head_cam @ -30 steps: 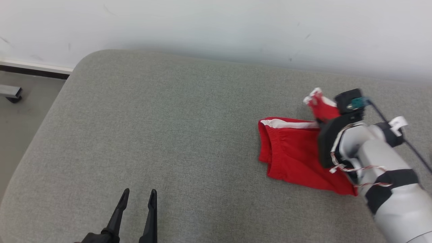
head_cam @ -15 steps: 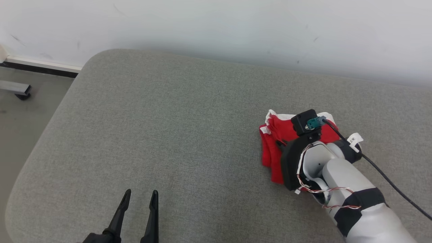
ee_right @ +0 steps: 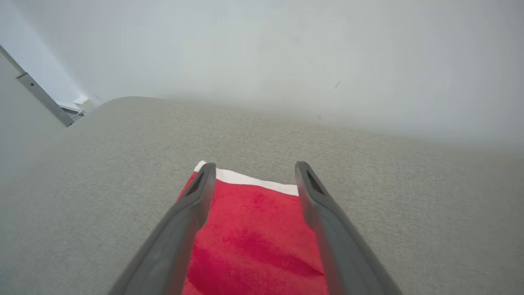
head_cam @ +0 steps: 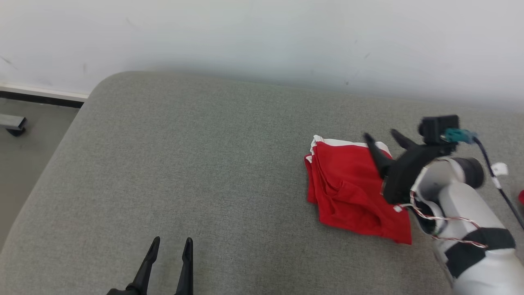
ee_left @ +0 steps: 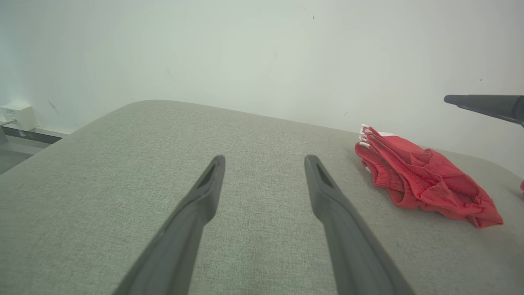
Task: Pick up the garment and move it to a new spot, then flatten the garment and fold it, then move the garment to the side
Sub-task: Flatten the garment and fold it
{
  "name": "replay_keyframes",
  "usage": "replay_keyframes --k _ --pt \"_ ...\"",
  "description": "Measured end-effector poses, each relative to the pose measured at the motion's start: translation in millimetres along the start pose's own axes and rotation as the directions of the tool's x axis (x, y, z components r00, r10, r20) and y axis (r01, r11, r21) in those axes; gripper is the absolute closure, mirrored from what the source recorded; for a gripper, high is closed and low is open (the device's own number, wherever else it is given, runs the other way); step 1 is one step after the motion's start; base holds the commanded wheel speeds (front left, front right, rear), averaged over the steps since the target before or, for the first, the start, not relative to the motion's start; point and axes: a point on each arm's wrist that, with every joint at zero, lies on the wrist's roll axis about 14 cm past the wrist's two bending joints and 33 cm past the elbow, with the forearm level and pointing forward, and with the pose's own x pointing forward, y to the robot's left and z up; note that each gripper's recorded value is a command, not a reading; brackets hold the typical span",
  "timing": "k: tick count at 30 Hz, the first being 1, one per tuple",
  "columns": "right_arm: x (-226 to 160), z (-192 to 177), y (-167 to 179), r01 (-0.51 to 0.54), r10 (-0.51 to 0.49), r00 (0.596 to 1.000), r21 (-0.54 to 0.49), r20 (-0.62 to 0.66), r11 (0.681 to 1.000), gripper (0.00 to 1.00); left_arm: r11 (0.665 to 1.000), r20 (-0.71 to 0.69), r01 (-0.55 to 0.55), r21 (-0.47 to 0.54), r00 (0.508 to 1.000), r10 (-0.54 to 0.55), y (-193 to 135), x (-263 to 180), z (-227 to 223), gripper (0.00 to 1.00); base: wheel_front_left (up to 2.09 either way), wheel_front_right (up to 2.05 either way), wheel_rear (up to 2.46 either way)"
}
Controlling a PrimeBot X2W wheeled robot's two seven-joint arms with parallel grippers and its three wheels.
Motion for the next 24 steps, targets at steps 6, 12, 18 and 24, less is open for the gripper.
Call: replay_keyframes --k 6,12,18,24 --pt "-16 -31 -44 0.12 -0.122 0.991 -0.053 -0.045 0.991 1.0 1.0 -0.004 0.019 -0.004 1.0 -0.019 -6 1 -1 0.0 0.0 0.0 0.0" --pt "-9 -77 -34 0.085 -0.105 0.984 -0.132 -0.145 0.988 1.0 1.0 -0.014 0.021 -0.001 1.0 -0.021 -6 9 -4 0.0 0.0 0.0 0.0" --pt "1 -113 26 -0.092 0.044 0.966 -0.183 -0.254 0.979 1.0 1.0 -0.027 0.011 0.003 1.0 -0.011 -2 13 -8 0.0 0.0 0.0 0.0" --pt "-13 -131 80 -0.238 0.176 0.937 -0.182 -0.303 0.954 1.0 1.0 -0.014 0.011 0.004 1.0 -0.011 -2 13 -4 0.0 0.0 0.0 0.0"
